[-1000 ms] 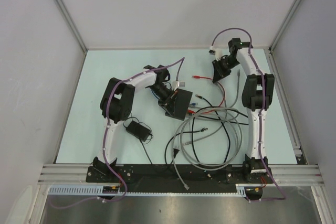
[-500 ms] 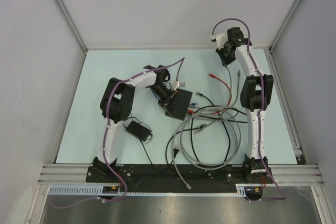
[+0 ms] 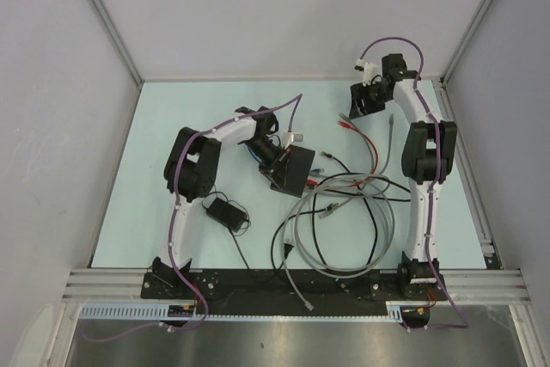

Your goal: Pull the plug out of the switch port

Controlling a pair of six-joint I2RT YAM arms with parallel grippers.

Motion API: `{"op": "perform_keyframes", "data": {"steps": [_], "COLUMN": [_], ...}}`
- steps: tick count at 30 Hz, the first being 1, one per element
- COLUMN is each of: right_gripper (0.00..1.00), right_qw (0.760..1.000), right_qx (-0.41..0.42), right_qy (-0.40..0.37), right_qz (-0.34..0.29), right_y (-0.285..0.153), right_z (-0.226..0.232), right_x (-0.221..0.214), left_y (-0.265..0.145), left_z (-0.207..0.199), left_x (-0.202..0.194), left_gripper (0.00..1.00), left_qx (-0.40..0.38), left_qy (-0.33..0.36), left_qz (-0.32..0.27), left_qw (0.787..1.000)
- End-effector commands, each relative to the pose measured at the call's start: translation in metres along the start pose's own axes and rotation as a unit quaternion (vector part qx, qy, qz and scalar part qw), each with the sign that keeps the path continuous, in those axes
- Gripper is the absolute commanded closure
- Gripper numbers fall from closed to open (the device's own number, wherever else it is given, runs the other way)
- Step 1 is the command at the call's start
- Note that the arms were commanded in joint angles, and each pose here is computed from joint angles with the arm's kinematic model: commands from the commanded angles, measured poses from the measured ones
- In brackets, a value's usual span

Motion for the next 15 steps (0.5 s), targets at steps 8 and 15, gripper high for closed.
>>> {"op": "perform_keyframes", "data": {"steps": [8, 15], "right_gripper": [0.48, 0.57], "right_qw": [0.932, 0.897], "right_qx": [0.343, 0.397], "right_qy": [0.025, 0.026], "right_qz": [0.113, 0.194], "right_y": [-0.016, 0.007], "right_z": [0.13, 0.156], "right_x": [-0.067, -0.112], "left_y": [0.004, 0.005], "left_z": [0.019, 0.02], "left_x": [-0.003, -0.004], "left_gripper": [1.0, 1.0], "left_qx": [0.062, 0.063], "left_qy": [0.042, 0.042], "left_qz": [0.018, 0.021], "left_qw": [0.997, 0.997]}}
Point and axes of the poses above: each gripper's point midway between its finger pads, its own y axis out along the fingers, its own z axis along the line the jaws close on, x = y × z, the point moved 8 cm from there along -y, back along the fingers, and after that the axes turned 9 degrees about y, right-handed, at the moved point
